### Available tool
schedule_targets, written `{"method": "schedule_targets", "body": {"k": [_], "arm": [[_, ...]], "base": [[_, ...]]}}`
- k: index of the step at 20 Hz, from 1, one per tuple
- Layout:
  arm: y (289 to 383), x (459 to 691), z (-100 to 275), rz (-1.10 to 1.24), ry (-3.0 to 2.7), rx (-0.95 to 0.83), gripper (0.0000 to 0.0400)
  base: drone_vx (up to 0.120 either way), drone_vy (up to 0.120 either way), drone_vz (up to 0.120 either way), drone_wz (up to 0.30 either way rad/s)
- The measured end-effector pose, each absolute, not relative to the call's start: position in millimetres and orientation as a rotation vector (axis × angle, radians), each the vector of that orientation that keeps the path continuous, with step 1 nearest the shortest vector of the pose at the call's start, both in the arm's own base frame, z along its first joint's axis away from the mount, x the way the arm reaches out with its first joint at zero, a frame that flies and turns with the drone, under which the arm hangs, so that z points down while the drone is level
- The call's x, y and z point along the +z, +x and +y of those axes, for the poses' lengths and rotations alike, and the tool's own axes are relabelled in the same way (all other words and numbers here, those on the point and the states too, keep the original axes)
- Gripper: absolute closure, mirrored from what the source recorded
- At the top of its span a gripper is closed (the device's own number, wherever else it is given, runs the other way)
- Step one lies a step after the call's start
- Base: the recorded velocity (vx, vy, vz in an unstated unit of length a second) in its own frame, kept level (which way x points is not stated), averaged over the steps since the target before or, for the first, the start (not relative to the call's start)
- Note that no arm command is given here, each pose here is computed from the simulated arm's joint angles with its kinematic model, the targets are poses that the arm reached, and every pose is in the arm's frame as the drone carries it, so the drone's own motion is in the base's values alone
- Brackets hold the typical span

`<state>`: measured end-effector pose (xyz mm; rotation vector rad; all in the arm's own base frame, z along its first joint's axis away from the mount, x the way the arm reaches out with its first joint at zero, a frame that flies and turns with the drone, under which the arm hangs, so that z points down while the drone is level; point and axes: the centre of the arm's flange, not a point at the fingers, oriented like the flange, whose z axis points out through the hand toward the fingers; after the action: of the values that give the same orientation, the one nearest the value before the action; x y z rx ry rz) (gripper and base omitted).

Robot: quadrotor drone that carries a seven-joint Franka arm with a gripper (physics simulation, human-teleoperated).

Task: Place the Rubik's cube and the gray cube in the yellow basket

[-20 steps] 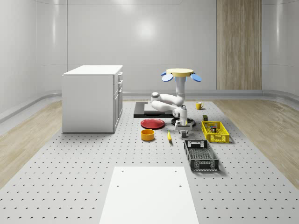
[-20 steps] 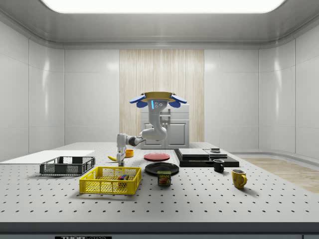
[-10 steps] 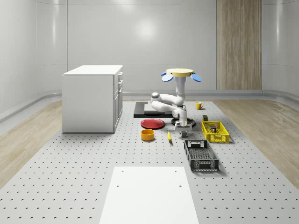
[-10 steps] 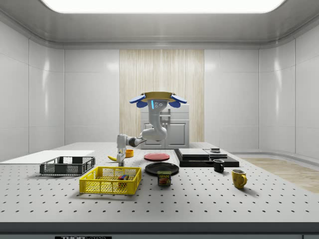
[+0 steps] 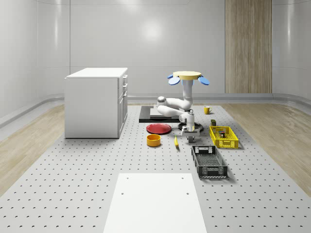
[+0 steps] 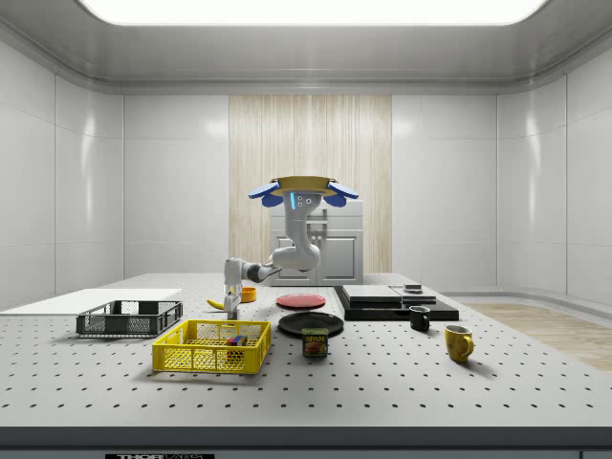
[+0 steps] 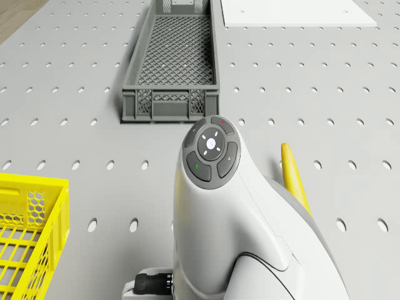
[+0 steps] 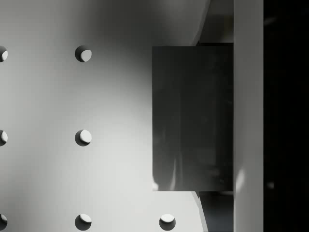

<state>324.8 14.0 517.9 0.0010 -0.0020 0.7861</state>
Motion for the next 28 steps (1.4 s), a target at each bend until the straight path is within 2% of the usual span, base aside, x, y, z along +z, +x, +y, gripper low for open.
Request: {"method": "schedule_targets", "body": {"k": [5,11,19,21,28], "arm": [[324.7,504,14,-0.002,0.001,0.786,0.0149],[324.7,482,14,-0.002,0.001,0.786,0.0149],[324.7,473,14,-0.002,0.001,0.786,0.0149],[324.7,472,14,-0.002,0.001,0.786,0.0149],[324.7,471,14,-0.002,0.001,0.786,0.0149]], "base": [[0.000,0.000,0.008,0.000],[0.000,0.000,0.120,0.000],[0.000,0.000,0.120,0.000],[0.000,0.080,0.120,0.000],[0.000,0.120,0.000,0.000]]}}
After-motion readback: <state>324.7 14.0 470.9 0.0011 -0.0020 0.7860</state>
